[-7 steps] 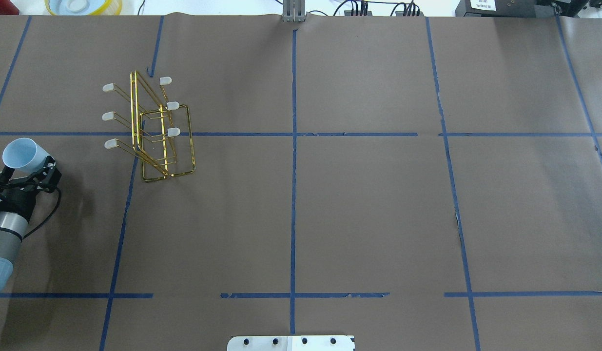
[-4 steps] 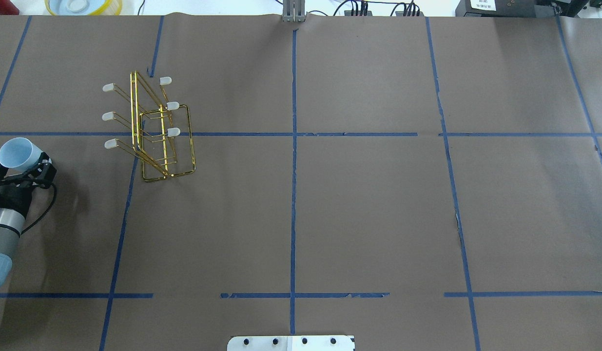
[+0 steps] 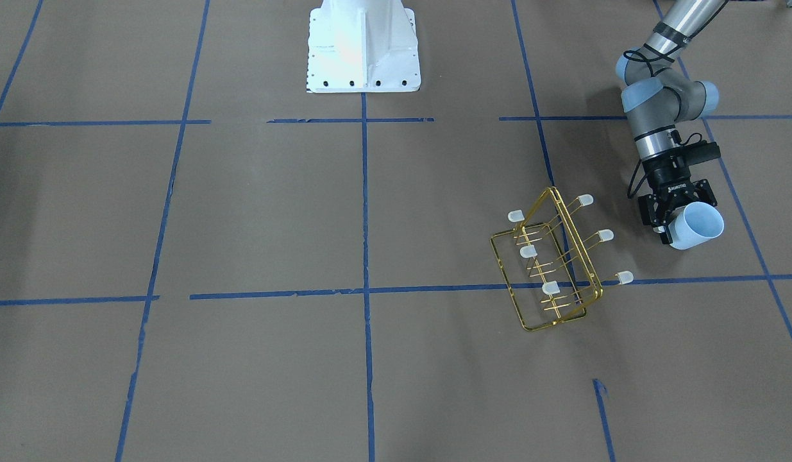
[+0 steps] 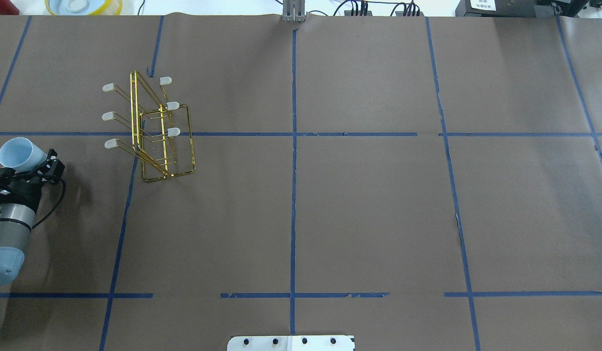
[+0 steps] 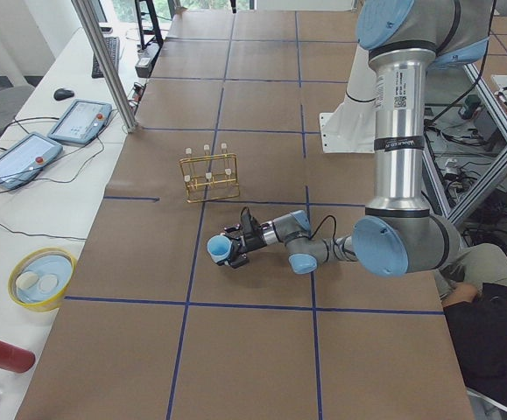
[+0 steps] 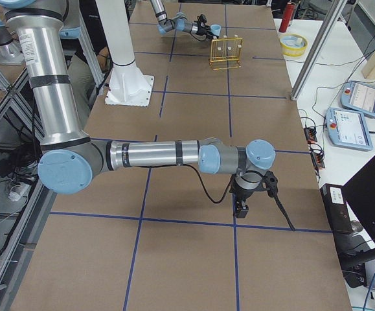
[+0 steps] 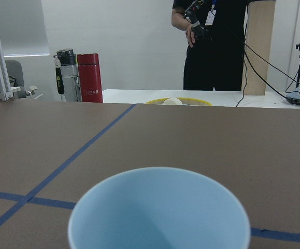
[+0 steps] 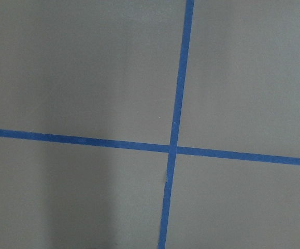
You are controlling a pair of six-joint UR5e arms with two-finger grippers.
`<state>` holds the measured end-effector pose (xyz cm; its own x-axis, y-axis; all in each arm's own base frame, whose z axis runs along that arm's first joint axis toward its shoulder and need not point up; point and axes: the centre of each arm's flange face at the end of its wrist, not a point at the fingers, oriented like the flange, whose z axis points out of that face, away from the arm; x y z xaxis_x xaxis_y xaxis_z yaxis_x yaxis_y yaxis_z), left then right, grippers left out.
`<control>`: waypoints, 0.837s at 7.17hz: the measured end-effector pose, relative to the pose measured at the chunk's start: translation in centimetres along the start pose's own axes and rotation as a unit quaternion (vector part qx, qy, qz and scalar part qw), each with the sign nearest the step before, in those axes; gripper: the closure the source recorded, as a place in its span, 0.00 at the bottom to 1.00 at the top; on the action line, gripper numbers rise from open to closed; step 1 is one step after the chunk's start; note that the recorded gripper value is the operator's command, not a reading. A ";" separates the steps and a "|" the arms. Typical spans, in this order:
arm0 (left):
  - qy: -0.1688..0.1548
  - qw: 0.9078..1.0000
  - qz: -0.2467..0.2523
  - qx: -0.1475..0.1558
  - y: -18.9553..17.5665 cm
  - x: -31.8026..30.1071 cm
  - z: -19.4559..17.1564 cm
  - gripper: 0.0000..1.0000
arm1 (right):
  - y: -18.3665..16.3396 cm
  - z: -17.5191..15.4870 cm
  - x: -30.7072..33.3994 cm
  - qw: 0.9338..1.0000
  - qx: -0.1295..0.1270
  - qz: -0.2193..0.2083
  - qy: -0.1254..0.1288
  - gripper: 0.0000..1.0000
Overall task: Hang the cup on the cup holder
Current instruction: 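Lift the cup with the left gripper and tilt it sideways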
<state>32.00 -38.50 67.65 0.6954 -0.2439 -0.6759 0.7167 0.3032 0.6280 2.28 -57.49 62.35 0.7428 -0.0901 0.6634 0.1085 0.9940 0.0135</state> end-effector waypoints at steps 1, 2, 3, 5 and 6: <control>-0.002 1.000 -0.002 0.000 0.1 -0.1 0.1 0.03 | 0.0 0.0 0.0 1.000 0.000 0.000 0.000 0.00; -0.004 1.000 -0.004 0.000 0.2 -0.3 0.3 0.15 | 0.0 0.0 0.0 1.000 0.000 0.000 0.000 0.00; -0.005 1.000 -0.005 0.001 0.3 -0.3 0.5 0.35 | 0.0 0.0 0.0 1.000 0.000 0.000 0.000 0.00; -0.005 1.000 -0.007 0.002 0.3 0.0 0.6 0.67 | 0.0 0.0 0.0 1.000 0.000 0.000 0.000 0.00; -0.003 1.000 -0.008 0.002 0.2 0.3 0.6 0.70 | 0.0 0.0 0.0 1.000 0.000 0.000 0.000 0.00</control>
<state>32.35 -39.08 67.79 0.6838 -0.2537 -0.6842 0.7283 0.2951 0.6185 2.31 -57.49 62.35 0.7429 -0.0897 0.6634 0.1080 0.9941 0.0135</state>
